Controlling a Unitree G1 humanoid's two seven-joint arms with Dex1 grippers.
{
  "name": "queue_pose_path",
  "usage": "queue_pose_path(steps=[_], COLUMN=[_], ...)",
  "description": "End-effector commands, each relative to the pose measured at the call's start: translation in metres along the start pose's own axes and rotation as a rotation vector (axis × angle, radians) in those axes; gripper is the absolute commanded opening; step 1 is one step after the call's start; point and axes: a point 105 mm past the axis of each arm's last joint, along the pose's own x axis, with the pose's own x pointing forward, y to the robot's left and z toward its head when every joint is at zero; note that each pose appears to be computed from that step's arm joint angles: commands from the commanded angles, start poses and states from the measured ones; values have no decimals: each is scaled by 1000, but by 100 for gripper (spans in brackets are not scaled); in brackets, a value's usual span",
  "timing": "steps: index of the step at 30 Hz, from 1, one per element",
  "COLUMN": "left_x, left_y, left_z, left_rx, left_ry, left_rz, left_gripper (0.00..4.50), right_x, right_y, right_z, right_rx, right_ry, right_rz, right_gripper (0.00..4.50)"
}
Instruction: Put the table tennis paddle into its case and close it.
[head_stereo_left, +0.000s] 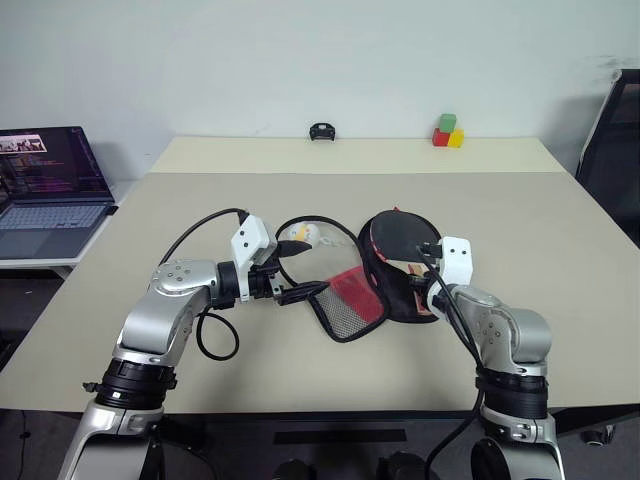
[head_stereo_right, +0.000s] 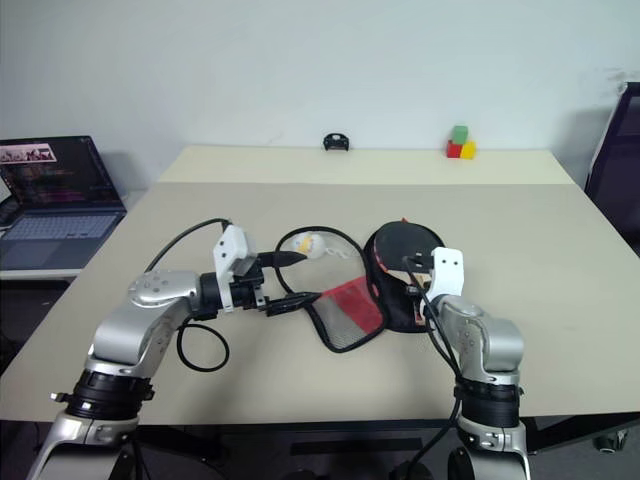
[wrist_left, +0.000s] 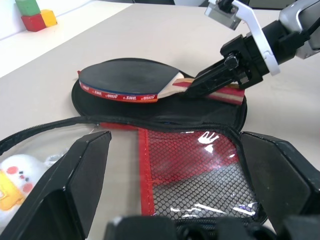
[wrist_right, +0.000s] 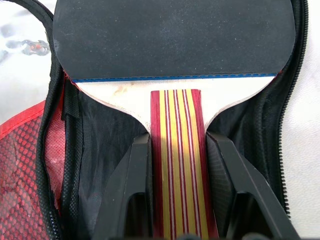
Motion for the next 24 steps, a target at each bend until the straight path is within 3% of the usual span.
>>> queue_pose_path(steps=[1,20,21,22,24], left_x=[-6,-6,-6,-6,-6], left_y=[2,2,2,2,2], left_z=[15,15,13,12,11], left_rx=[50,50,50,50,51], left_ry=[-32,-32,-29,-27,-25], left_rz=[20,20,23,26,29], left_gripper=[450,450,450,450,450], right_x=[-3,-3,-5,-6,-9], right_y=[7,7,19,29,41], right_z=[13,13,14,15,16], right_rx=[-12,-12,-13,-15,-21], right_ry=[-60,-61,-68,-74,-81], right_rz=[18,18,60,96,142], right_gripper=[108,108,108,182,239])
